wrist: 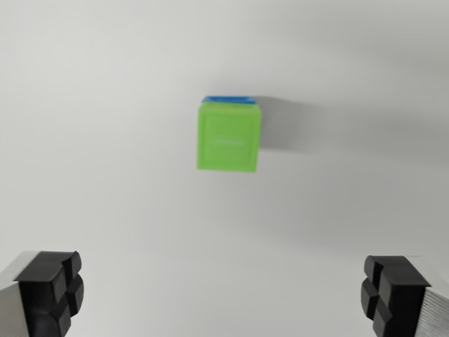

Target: Stack cube

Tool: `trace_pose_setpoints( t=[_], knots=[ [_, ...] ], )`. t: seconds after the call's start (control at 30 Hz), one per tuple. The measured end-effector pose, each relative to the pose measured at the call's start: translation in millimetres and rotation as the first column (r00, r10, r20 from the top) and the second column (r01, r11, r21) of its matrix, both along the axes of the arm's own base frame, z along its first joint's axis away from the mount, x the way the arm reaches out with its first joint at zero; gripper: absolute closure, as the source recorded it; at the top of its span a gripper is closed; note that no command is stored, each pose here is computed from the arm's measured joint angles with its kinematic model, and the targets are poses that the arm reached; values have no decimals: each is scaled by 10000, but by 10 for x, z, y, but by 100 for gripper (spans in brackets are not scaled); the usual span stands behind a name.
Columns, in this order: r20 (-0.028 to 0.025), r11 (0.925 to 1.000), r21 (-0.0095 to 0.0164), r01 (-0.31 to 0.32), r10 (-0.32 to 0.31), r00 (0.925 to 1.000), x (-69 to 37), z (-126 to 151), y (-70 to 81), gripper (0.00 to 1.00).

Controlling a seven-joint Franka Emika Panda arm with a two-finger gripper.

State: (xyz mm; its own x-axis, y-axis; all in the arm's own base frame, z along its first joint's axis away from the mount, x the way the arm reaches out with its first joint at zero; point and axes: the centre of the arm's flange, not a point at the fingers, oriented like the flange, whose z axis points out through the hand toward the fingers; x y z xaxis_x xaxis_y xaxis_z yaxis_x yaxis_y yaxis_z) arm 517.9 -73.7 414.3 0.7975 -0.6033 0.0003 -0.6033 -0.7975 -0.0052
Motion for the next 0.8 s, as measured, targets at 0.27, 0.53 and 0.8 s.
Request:
trace_pose_setpoints(
  t=[0.27,0.53,0.8],
  knots=[
    [5,10000,4,1,-1,10000,1,255,-2,0],
    [-5,10000,6,2,-2,10000,5,431,-5,0],
    [5,10000,5,1,-1,10000,4,523,-5,0]
  ],
)
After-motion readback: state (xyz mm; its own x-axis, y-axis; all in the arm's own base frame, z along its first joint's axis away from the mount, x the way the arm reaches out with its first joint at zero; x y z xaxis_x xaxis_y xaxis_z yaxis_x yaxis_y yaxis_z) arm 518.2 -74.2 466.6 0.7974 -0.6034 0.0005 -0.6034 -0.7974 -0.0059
